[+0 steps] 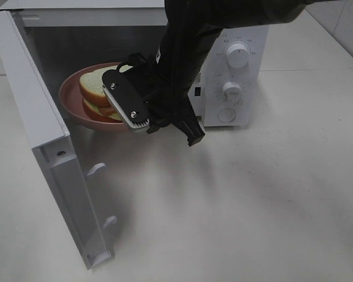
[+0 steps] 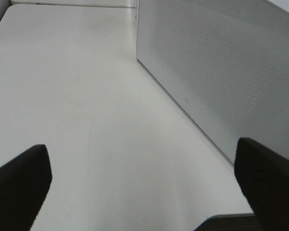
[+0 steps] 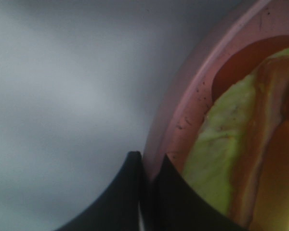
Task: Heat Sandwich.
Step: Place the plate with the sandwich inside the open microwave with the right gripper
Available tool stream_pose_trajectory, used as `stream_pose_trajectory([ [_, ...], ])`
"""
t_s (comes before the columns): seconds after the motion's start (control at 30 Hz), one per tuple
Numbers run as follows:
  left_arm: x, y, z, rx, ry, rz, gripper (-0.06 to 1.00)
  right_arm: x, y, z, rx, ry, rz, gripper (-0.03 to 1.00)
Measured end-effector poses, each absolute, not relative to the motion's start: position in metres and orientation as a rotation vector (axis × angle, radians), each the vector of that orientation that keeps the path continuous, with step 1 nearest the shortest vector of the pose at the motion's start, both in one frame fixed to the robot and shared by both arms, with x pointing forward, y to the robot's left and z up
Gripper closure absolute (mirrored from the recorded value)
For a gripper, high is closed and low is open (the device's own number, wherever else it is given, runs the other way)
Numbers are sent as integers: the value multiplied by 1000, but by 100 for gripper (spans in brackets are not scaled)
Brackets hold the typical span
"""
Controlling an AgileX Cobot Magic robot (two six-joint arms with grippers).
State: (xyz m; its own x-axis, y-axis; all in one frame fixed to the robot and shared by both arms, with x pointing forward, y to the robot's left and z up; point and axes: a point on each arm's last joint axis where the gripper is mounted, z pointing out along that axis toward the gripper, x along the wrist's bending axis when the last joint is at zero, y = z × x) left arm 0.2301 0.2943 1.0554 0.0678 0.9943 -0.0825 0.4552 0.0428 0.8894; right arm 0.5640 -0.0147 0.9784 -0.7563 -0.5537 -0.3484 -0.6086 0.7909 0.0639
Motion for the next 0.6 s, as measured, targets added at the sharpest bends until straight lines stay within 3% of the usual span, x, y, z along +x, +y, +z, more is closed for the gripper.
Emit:
stream_pose_trajectory([
  [0.6,230,294,1055,1531,1505,836,-3,593,5,973,-794,2704,202,93],
])
